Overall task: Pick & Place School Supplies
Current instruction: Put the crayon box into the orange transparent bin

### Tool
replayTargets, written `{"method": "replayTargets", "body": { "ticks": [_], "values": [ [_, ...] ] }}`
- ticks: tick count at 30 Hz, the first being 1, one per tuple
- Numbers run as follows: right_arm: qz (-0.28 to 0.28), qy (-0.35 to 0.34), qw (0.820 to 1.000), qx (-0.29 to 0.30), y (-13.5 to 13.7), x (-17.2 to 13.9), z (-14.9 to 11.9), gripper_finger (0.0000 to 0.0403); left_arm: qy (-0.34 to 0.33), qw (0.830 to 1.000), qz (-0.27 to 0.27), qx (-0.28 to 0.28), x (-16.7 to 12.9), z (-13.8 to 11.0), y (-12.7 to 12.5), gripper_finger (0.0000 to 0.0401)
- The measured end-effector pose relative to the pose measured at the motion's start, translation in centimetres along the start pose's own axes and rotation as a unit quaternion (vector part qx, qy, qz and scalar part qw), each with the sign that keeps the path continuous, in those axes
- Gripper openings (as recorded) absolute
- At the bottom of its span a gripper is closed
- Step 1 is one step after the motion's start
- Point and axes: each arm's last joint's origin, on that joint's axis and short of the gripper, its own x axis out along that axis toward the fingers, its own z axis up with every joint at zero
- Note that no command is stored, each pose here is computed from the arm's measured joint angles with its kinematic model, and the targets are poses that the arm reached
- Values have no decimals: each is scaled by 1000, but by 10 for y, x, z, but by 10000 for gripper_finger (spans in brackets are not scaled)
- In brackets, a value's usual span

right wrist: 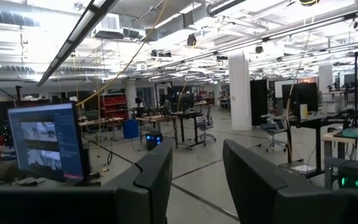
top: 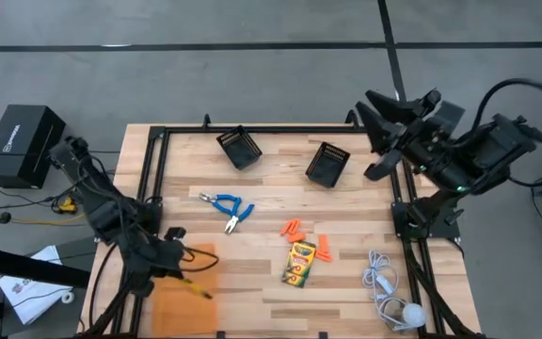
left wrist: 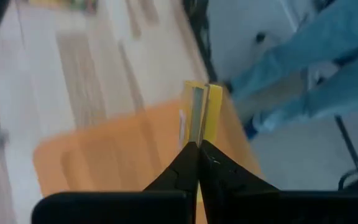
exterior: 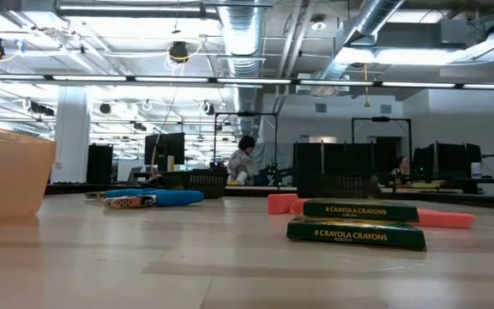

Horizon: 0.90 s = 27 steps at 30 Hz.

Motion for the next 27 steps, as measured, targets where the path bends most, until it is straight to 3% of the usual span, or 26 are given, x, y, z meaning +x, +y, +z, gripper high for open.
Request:
{"method": "replayTargets", "body": {
  "ticks": [10, 15, 23, 27],
  "values": [
    [4, 9, 1000, -3, 28, 7, -20, 134, 100, 994, 9, -39, 23, -37, 4, 2],
    [4, 8, 1000, 7, 30, 8, -20, 134, 142, 987, -9, -78, 33, -48, 8, 26],
    [4, 8, 1000, 5, 30, 8, -20, 136, 120, 989, 0, -89, 35, -44, 11, 101],
    [-3, 17, 999, -34, 30, 7, -22, 137, 67, 992, -9, -108, 34, -33, 14, 133]
  ]
}}
